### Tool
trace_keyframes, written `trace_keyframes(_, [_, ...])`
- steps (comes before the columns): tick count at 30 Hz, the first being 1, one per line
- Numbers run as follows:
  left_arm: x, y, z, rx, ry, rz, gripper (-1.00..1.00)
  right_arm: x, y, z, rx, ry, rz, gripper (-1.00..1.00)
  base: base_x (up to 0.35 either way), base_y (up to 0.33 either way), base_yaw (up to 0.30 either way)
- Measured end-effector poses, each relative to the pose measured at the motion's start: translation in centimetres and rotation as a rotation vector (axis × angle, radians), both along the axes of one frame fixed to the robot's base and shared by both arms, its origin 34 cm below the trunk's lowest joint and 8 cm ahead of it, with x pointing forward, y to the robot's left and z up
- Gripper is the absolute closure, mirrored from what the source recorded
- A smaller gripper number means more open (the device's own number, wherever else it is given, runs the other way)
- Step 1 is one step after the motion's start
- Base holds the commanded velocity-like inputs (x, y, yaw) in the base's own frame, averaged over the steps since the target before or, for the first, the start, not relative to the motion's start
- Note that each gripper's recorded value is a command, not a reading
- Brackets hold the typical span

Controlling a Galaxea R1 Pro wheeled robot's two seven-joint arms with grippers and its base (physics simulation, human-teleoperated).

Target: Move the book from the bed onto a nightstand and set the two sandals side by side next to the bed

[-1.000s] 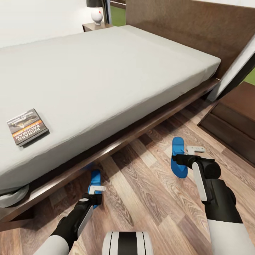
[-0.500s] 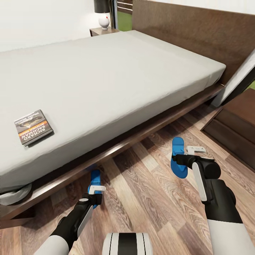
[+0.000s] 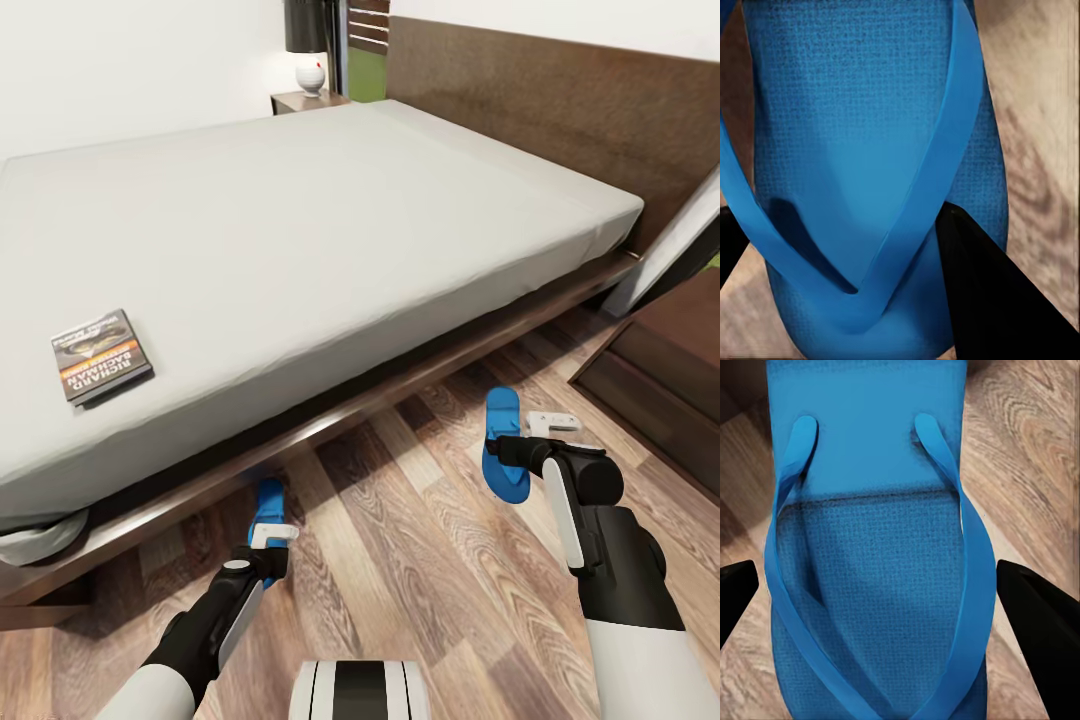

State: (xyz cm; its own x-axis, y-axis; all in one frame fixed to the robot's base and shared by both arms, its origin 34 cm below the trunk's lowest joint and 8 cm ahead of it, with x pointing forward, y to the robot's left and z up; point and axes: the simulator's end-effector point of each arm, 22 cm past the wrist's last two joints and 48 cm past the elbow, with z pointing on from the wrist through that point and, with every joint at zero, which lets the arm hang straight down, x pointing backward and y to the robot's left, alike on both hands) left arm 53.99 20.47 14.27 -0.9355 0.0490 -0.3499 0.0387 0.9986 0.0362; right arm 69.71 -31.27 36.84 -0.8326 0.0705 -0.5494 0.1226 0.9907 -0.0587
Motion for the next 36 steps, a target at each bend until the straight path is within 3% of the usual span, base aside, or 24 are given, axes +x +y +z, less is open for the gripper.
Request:
trace_keyframes(15, [0.8, 0.0, 1.1, 0.0, -0.024, 0.001, 1.0, 0.3, 0.0, 1.4, -0.001, -0.022, 0.0, 1.0, 0.0, -0.074, 0.148])
trace_keyframes(29, [0.9, 0.0, 1.1, 0.0, -0.026, 0.001, 1.0, 0.1, 0.1, 1.1, 0.002, -0.013, 0.002, 1.0, 0.0, 0.0, 0.003])
trace_keyframes(36, [0.9, 0.0, 1.1, -0.001, -0.024, 0.001, 1.0, -3.0, 0.3, -4.6, 0.016, 0.145, 0.001, 1.0, 0.0, 0.0, 0.0])
